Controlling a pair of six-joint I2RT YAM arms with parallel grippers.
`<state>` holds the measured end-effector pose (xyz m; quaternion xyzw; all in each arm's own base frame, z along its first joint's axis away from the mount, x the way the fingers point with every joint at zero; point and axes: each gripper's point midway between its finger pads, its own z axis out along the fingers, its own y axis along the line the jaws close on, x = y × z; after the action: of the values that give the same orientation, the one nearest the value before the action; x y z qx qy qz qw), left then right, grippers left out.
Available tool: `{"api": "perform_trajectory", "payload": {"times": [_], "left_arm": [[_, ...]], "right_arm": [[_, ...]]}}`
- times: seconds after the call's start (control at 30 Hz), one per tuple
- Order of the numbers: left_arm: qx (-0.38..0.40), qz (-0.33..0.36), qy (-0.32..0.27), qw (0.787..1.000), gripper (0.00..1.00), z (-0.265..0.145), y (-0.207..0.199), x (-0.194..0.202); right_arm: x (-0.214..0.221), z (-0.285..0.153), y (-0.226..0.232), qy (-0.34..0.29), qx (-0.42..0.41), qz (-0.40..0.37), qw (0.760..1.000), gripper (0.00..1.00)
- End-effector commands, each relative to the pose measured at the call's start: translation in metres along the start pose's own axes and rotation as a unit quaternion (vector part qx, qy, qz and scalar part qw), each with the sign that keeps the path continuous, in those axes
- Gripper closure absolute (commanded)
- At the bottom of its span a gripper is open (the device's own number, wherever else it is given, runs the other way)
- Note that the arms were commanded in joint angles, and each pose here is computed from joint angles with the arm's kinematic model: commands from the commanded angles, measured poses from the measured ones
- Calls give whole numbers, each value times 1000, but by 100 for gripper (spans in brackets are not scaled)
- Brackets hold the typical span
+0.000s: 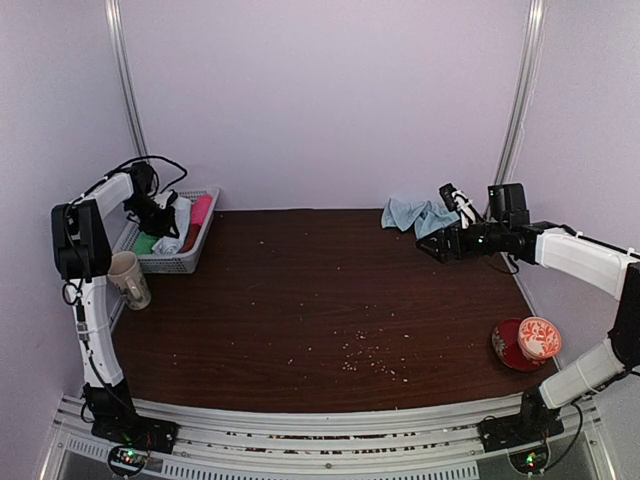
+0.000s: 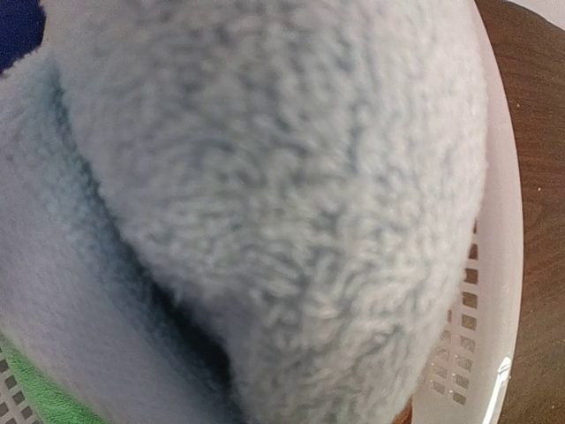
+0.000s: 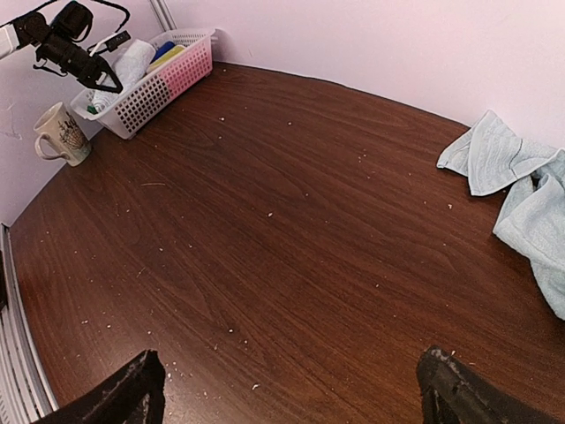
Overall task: Roll the towels
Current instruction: Place the towel in the storage box.
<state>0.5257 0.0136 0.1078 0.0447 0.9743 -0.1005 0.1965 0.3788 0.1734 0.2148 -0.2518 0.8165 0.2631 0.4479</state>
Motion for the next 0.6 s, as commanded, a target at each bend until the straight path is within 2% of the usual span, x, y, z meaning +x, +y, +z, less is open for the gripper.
{"api": "perform_trajectory", "payload": {"times": [0.0,0.2,0.3,0.43,0.57], "left_arm": [[60,-3,16,998,100,23,-14,10],[106,-32,-29,993,100,-1,-33,-12],[81,-72,-47,993,100,-21,-29,-20],[65,-64,-62,994,100,-44,-29,-24],[78,-70,-54,993,100,-45,-36,-17]], "right_arm": [[-9,-6,3,-12,-2,-12,1000,0],[-8,-4,1,-9,-2,-11,1000,0],[-7,-3,1,-7,-3,-11,1000,0],[-7,-3,1,-6,-3,-10,1000,0],[-7,-3,2,-5,-4,-11,1000,0]]}}
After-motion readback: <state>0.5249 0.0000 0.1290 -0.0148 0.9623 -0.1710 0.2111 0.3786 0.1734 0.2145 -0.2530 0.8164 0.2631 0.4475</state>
